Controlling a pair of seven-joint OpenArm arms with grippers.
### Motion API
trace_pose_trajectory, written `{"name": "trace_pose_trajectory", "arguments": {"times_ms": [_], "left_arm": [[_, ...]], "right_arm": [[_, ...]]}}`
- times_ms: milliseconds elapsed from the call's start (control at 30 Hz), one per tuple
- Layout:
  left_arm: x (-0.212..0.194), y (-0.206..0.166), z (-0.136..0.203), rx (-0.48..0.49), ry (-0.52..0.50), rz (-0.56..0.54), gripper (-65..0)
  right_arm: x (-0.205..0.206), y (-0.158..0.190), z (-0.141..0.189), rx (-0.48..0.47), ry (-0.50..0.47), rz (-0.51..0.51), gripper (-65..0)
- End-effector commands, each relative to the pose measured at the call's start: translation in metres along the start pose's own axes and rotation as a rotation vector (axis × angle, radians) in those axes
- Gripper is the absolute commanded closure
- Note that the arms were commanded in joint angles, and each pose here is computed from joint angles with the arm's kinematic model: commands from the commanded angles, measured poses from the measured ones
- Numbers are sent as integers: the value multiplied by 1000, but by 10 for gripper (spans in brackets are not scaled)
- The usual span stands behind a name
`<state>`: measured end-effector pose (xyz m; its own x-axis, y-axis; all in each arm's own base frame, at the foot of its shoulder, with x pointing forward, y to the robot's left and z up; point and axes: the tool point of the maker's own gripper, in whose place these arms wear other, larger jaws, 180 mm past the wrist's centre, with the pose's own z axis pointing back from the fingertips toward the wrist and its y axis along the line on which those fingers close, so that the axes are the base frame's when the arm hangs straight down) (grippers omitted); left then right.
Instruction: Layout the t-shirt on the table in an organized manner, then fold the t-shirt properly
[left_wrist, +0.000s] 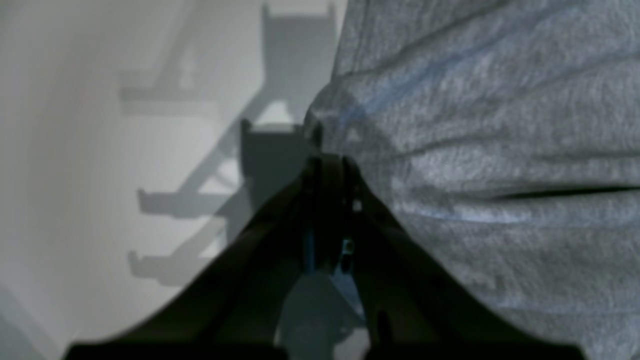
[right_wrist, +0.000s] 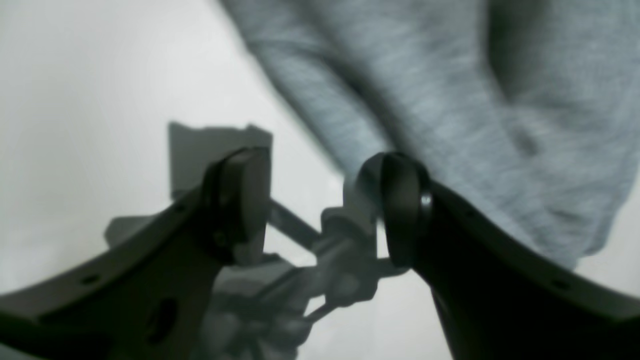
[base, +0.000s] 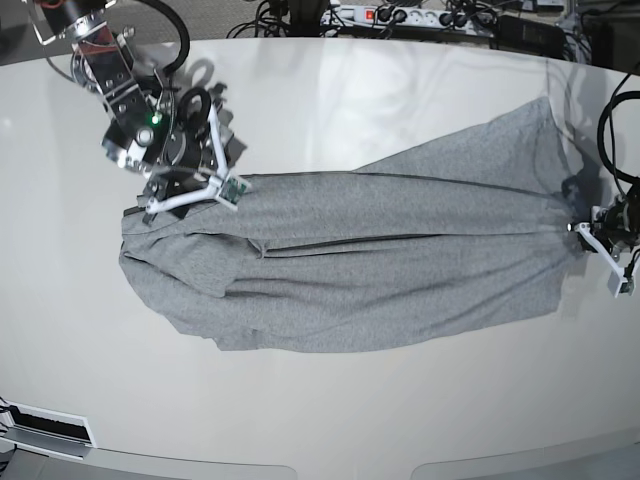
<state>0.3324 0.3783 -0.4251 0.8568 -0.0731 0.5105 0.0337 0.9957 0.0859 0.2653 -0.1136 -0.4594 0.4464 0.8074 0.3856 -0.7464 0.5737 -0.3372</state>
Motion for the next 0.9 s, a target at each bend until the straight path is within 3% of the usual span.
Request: {"name": "trace_pose_trajectory", "arguments": {"times_ms": [0, 67, 167, 333, 433, 533, 667, 867], "left_arm": [[20, 15, 10, 27, -53, 3, 0], [20, 15, 10, 27, -52, 3, 0], [20, 15, 10, 27, -53, 3, 0], [20, 15, 10, 27, -53, 3, 0], [20, 15, 10, 29, -52, 1, 0], [20, 16, 10, 33, -50, -4, 0], [20, 11, 10, 6, -50, -23, 0], [21, -6, 11, -88, -54, -90, 0]], "right_arm": [[-4, -14, -1, -38, 20, -6, -319], [-10, -22, -7, -62, 43, -29, -276], [-18, -24, -13, -45, 75, -21, -261], [-52, -9, -6, 42, 274, -48, 0], [-63, 6, 2, 140, 341, -71, 0], [-55, 21, 17, 278, 284, -81, 0], [-35, 28, 59, 379, 190, -70, 0], [2, 69, 136, 536, -38, 100, 0]]}}
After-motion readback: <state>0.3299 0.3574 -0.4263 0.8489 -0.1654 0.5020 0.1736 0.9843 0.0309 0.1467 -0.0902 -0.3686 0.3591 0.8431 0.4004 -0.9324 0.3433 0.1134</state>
